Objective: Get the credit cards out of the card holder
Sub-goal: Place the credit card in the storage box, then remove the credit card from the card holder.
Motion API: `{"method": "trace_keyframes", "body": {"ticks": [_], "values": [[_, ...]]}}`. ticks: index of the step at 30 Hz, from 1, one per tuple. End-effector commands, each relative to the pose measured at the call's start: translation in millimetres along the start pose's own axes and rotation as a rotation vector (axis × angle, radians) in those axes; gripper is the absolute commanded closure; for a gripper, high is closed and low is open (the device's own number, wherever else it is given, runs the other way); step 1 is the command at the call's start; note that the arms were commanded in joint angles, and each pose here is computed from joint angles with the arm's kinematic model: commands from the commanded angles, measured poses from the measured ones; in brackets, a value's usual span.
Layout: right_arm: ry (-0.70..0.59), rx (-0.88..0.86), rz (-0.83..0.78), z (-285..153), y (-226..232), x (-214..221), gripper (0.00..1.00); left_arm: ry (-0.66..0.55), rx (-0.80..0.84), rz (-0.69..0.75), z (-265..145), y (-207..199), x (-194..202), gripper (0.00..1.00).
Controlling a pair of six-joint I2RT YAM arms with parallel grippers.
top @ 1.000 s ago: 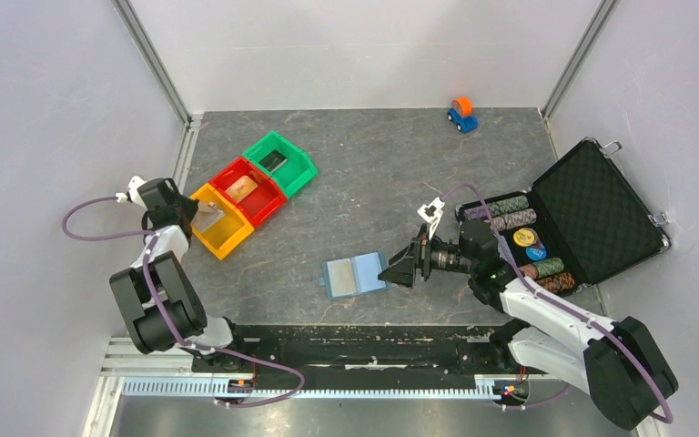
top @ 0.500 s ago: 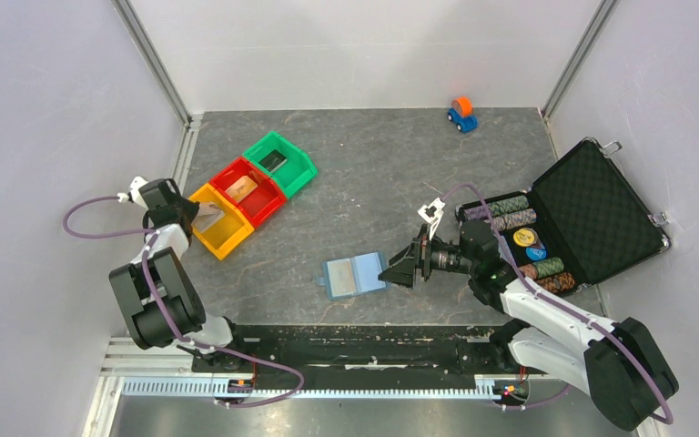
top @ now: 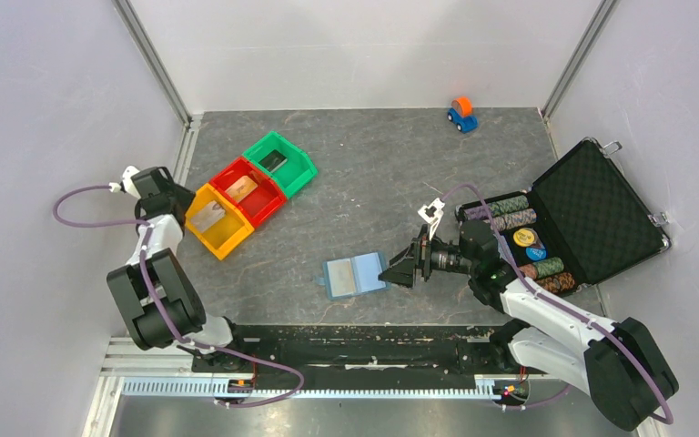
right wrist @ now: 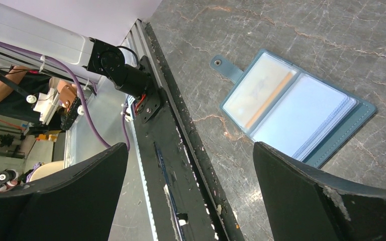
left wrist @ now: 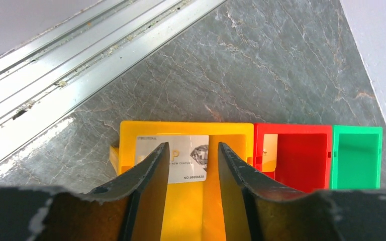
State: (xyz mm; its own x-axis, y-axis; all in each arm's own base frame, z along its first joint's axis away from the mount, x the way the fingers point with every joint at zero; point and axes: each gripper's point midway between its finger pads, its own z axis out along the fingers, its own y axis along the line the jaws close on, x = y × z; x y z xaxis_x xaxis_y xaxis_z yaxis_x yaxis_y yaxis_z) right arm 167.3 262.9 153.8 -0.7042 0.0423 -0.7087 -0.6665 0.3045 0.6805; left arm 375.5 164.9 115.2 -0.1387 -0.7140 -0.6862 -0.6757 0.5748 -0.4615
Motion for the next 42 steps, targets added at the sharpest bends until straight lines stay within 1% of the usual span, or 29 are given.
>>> {"method": "trace_keyframes", "body": {"ticks": [1,4,7,10,16,19,21,23,25,29,31,34,37,42], "values": [[-0.026,0.009,-0.024,1,0,-10,0.02,-0.034,-0.030,0.009,-17,-9,-30,0.52],[-0.028,0.031,-0.016,2,-4,-10,0.02,0.002,-0.033,-0.008,-26,-18,-36,0.49],[-0.036,0.078,0.002,2,-13,-10,0.02,0.094,0.056,-0.005,-37,-39,-25,0.46],[-0.036,0.146,0.026,1,-26,-8,0.02,0.181,0.141,0.021,-54,-58,-6,0.45],[-0.009,0.290,0.054,-2,-51,-5,0.02,0.265,0.309,0.162,-111,-98,36,0.43],[0.004,0.298,0.061,-1,-54,-3,0.02,0.313,0.400,0.225,-142,-113,65,0.43],[0.014,0.302,0.067,1,-56,-1,0.01,0.367,0.454,0.262,-162,-118,89,0.43],[0.015,0.323,0.073,1,-60,0,0.07,0.430,0.492,0.303,-179,-118,116,0.43],[0.020,0.352,0.085,1,-65,0,0.10,0.500,0.538,0.339,-198,-117,147,0.44],[0.035,0.392,0.090,7,-68,-2,0.13,0.624,0.602,0.345,-224,-107,193,0.44],[0.038,0.403,0.086,10,-69,-4,0.14,0.659,0.621,0.346,-230,-102,212,0.43],[0.044,0.402,0.077,17,-67,-6,0.16,0.725,0.605,0.343,-231,-88,244,0.42],[0.040,0.392,0.059,21,-63,-11,0.17,0.794,0.583,0.362,-231,-78,266,0.40],[0.021,0.396,0.048,22,-61,-17,0.19,0.835,0.589,0.412,-235,-70,296,0.40]]}}
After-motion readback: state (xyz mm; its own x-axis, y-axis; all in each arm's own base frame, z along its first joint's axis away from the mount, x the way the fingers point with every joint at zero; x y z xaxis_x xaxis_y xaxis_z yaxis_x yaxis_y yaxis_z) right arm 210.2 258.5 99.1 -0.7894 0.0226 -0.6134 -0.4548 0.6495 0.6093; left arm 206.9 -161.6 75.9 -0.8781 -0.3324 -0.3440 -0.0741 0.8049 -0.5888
